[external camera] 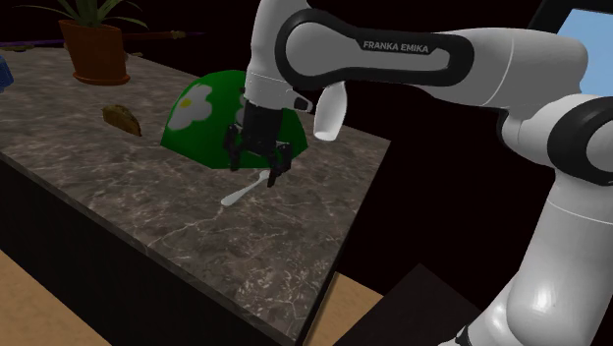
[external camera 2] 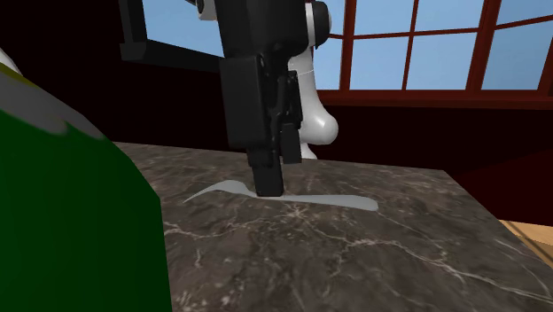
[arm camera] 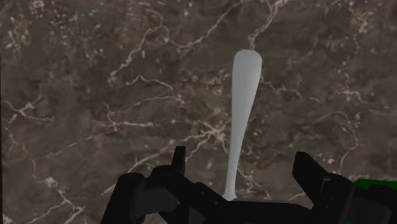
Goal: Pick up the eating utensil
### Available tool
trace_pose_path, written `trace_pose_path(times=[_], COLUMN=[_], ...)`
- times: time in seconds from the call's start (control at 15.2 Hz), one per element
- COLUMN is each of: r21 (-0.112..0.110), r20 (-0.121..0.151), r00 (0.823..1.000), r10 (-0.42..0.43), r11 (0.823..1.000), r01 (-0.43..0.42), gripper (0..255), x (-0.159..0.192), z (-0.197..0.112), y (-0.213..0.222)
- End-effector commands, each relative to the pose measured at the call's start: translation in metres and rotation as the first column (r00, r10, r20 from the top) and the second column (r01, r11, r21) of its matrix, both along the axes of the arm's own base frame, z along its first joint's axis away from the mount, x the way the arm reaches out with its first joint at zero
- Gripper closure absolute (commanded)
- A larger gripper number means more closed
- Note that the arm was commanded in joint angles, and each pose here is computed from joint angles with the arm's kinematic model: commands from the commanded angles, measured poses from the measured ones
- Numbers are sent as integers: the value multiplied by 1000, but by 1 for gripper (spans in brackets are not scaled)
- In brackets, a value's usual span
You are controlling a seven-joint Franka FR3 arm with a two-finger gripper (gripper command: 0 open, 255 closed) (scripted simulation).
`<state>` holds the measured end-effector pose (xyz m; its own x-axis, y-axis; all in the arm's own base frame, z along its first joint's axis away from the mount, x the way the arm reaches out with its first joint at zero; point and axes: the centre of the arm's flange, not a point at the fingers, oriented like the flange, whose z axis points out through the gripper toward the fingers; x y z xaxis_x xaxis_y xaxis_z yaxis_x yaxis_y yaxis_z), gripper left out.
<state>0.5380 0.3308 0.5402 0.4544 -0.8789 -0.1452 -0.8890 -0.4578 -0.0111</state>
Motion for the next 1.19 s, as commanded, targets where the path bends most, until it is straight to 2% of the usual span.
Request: trace_pose_path(times=[0.0,0.2,0.26,0.86,1.12], r21=[0,0,0,0,0], r20=[0,0,0,0,0], r00=[1000,1000,1000,1000,1000], r10=[-1,-1,-1,-1,-1], r11=[1000,1000,1000,1000,1000], r01=[1,1,1,1,1], gripper=[0,0,255,255,255], x=[1,1,1,1,1], z=[-10,-18,-19,-18,3], y=[0,0,0,0,0])
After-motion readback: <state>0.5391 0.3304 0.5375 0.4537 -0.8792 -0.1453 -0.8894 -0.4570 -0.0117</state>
